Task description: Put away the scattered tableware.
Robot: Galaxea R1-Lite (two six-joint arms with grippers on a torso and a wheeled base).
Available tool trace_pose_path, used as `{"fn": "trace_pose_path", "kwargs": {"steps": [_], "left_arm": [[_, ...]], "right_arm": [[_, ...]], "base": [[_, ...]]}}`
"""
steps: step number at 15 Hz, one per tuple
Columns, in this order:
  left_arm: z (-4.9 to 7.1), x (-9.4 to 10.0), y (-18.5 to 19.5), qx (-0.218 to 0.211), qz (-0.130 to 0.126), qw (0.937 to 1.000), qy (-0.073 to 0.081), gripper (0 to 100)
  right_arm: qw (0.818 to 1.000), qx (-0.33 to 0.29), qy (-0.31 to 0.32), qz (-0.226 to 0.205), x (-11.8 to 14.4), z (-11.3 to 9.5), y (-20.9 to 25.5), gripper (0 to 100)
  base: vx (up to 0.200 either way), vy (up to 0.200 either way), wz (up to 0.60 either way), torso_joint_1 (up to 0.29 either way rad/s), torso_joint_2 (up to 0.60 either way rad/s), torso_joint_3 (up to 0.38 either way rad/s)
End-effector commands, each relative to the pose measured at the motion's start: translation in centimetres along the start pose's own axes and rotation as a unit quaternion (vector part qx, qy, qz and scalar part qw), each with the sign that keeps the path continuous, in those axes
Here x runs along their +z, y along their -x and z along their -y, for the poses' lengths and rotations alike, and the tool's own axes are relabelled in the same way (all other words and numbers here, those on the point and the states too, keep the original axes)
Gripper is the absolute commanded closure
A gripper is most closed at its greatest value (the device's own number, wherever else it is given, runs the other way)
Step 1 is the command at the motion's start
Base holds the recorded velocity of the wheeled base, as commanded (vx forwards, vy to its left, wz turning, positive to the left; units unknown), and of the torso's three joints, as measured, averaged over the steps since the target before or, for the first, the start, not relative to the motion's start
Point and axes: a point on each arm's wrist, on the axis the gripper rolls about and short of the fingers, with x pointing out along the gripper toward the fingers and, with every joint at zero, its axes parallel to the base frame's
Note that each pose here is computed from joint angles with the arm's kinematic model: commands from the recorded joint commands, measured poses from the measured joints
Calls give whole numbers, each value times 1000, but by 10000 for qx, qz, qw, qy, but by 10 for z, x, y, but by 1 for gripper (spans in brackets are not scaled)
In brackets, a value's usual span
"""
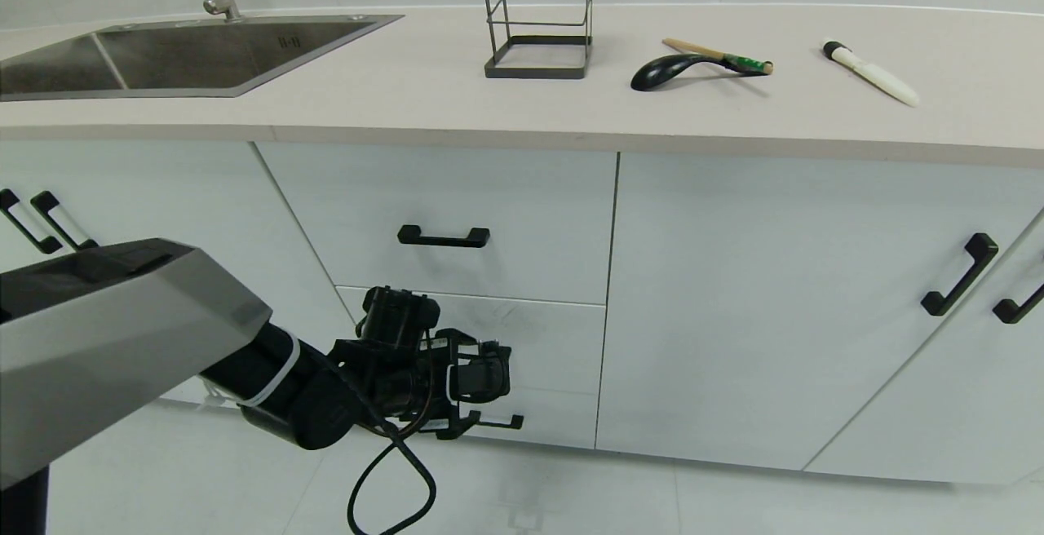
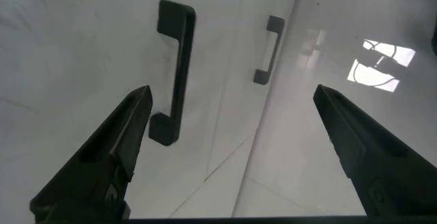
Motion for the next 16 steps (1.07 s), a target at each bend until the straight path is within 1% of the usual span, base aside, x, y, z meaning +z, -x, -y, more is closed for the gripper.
{"fn": "trace_pose_path", "kwargs": {"steps": [1,4,8,11,16], "left_arm": [[0,-1,-11,-31,-17,10000,1,0],[-1,-1,-19,-24,-14,10000,-7,0],[3,-4,-26,-83,-113,9999,8,0],[3,-4,-32,55,-66,10000,-4,0],[10,-8,-37,-68,-131,9999,-1,0]], "right_arm": [[10000,3,2,-5,0,0,0,100],[10000,3,2,-5,0,0,0,100],[10000,3,2,-5,0,0,0,100],[10000,3,2,-5,0,0,0,100],[10000,3,2,-5,0,0,0,100]], "base": [[0,0,0,0,0,0],[0,0,0,0,0,0],[0,0,0,0,0,0],[0,0,0,0,0,0],[0,0,0,0,0,0]]}}
